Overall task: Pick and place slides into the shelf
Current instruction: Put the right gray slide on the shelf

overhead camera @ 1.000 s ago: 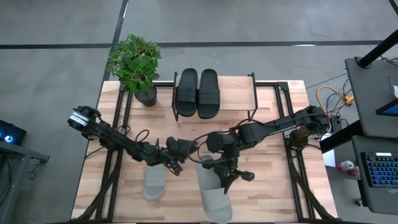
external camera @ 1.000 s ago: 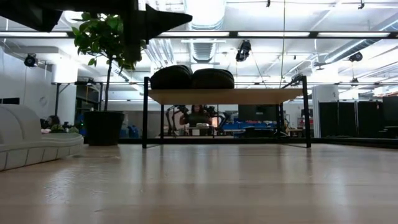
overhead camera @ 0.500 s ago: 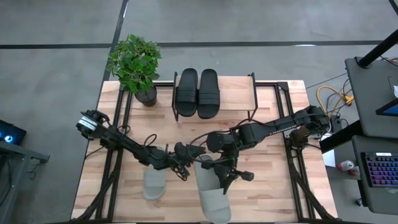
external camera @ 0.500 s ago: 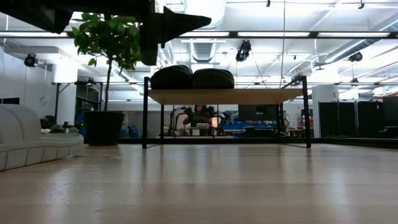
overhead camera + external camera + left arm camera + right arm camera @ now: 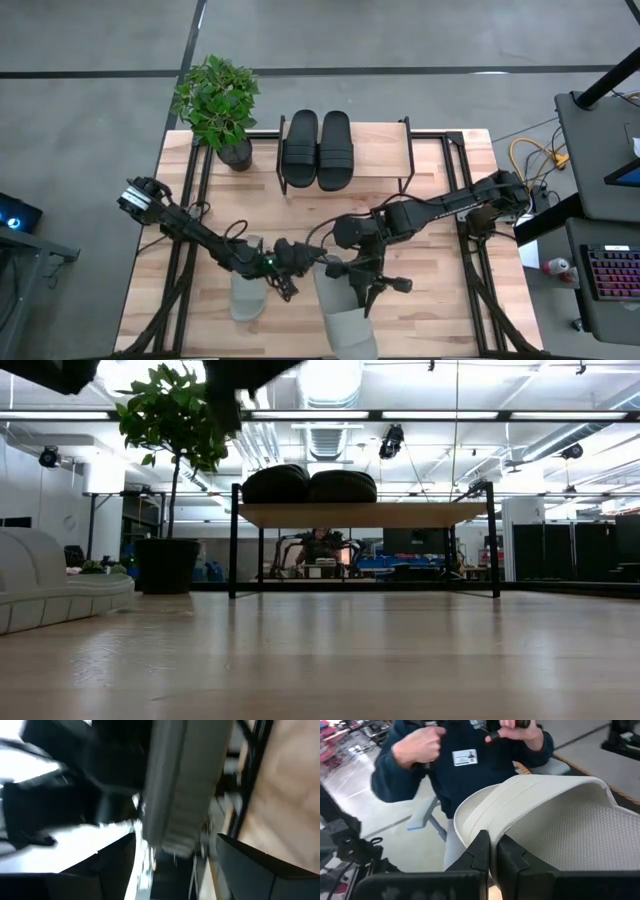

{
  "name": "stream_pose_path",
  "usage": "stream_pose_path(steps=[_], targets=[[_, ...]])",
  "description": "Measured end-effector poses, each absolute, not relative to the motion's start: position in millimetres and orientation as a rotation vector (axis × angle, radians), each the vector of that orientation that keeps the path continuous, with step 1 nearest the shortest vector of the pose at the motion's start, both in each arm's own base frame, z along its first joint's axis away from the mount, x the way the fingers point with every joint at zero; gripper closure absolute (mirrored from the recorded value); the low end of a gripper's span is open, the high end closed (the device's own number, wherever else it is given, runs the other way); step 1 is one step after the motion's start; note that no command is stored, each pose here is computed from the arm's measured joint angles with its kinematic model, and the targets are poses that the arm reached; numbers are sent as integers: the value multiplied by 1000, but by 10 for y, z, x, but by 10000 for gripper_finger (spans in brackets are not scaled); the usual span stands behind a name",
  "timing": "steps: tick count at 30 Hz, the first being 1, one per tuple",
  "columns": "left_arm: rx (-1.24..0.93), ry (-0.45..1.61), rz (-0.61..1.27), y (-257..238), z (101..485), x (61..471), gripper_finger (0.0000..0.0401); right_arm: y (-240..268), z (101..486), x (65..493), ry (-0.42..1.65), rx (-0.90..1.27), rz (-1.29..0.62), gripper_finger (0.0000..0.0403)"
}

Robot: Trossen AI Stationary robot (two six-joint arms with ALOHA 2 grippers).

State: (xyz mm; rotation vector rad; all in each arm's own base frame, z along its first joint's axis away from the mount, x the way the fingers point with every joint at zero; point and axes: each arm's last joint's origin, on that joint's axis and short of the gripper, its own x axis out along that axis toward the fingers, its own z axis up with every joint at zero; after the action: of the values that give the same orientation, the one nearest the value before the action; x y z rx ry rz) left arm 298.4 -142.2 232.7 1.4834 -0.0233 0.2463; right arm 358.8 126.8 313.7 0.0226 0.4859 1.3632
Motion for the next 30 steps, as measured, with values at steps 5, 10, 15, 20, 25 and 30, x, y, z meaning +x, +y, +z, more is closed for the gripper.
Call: stream_pose_path(steps=[5,10,15,20,25,30], targets=[[1471,-193,145,-1545,2371,2934,143,1353,3160,3564,428,-2,1430,394],[1458,-312,89,-1606,2409,2903,143,1512,3203,3526,334,-62,1497,394],[1401,-410,4,-1632,2421,2897,143,1682,3236,3467,235,-130,1566,394],[1359,-482,-56,-1657,2434,2883,143,1802,3260,3424,185,-162,1599,394],[1354,-484,-65,-1662,2439,2889,143,1866,3188,3485,164,-168,1606,394],[1282,-488,-79,-1674,2471,2903,143,1888,3040,3598,193,-143,1597,394]])
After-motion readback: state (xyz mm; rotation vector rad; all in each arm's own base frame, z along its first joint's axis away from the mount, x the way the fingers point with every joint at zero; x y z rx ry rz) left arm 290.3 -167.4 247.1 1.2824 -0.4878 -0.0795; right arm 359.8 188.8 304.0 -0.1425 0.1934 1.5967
